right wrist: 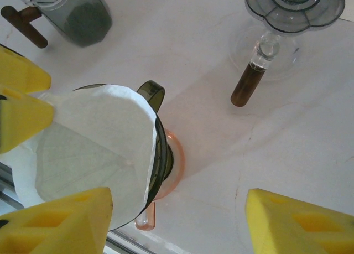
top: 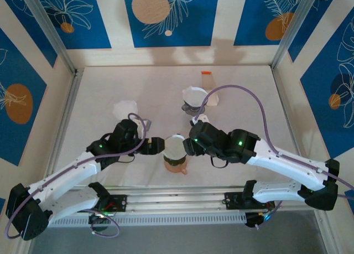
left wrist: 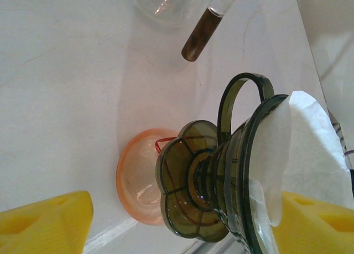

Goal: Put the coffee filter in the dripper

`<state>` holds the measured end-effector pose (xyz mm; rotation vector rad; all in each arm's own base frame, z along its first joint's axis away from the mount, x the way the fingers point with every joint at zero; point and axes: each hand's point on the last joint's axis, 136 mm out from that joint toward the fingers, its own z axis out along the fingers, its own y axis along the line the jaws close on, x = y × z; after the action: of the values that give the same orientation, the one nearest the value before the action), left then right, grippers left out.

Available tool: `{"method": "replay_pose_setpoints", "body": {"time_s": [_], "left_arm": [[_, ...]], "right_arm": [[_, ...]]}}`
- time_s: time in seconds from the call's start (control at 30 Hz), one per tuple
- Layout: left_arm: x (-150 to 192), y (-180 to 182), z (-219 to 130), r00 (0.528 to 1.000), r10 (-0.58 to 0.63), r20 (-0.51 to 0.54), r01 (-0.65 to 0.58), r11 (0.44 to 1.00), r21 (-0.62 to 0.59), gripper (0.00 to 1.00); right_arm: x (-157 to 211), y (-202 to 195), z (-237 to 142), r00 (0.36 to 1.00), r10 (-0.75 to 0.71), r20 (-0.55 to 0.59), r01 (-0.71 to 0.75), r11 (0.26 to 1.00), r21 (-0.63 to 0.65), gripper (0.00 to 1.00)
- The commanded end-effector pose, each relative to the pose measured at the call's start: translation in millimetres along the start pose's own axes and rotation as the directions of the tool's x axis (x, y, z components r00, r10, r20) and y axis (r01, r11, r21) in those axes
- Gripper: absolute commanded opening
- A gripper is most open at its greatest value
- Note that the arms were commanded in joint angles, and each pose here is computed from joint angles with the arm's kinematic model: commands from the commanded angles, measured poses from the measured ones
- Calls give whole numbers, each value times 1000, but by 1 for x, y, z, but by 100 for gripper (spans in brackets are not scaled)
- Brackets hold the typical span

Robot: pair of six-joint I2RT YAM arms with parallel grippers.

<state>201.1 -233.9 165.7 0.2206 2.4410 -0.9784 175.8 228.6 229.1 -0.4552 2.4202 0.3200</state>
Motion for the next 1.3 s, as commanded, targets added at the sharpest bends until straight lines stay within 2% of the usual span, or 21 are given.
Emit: {"method": "replay_pose_setpoints", "body": {"time_s": [0.0, 0.13, 0.27, 0.4, 0.53, 0.6, 0.73, 0.87, 1.03, 1.13, 1.27], "left_arm": [[-21, -14, -14, 997, 8, 72, -10, 999, 30, 86], [-33, -25, -31, 992, 27, 120, -32, 999, 42, 90], [-43, -24, -48, 984, 54, 171, -55, 998, -1, 94], [-61, -3, -75, 963, 58, 265, -31, 994, -106, 95], [-83, 26, -111, 920, 13, 391, 64, 981, -185, 94], [-90, 43, -128, 898, -4, 441, 118, 966, -230, 89], [-96, 77, -154, 839, -76, 539, 258, 928, -270, 70], [-93, 118, -168, 770, -158, 618, 408, 866, -288, 55], [-93, 164, -155, 682, -287, 672, 556, 801, -222, 45], [-96, 193, -143, 614, -381, 691, 631, 763, -140, 41], [-103, 229, -120, 555, -496, 668, 686, 727, -31, 36]], "right_arm": [[-2, -9, -1, 999, 35, 19, -36, 999, 38, 66], [-3, -10, 0, 999, 38, 25, -39, 998, 44, 66], [-2, -13, 1, 999, 43, 33, -45, 998, 53, 66], [-2, -13, 2, 998, 45, 48, -47, 998, 42, 66], [1, -13, 4, 998, 48, 49, -49, 998, 30, 66], [3, -14, 5, 998, 50, 49, -51, 998, 28, 66], [4, -15, 5, 997, 54, 62, -55, 998, 16, 66], [5, -18, 4, 995, 65, 82, -66, 998, 3, 66], [7, -21, 2, 992, 77, 97, -76, 997, -13, 66], [9, -23, 0, 991, 82, 103, -80, 997, -18, 66], [11, -25, -1, 990, 89, 109, -87, 996, -26, 66]]}}
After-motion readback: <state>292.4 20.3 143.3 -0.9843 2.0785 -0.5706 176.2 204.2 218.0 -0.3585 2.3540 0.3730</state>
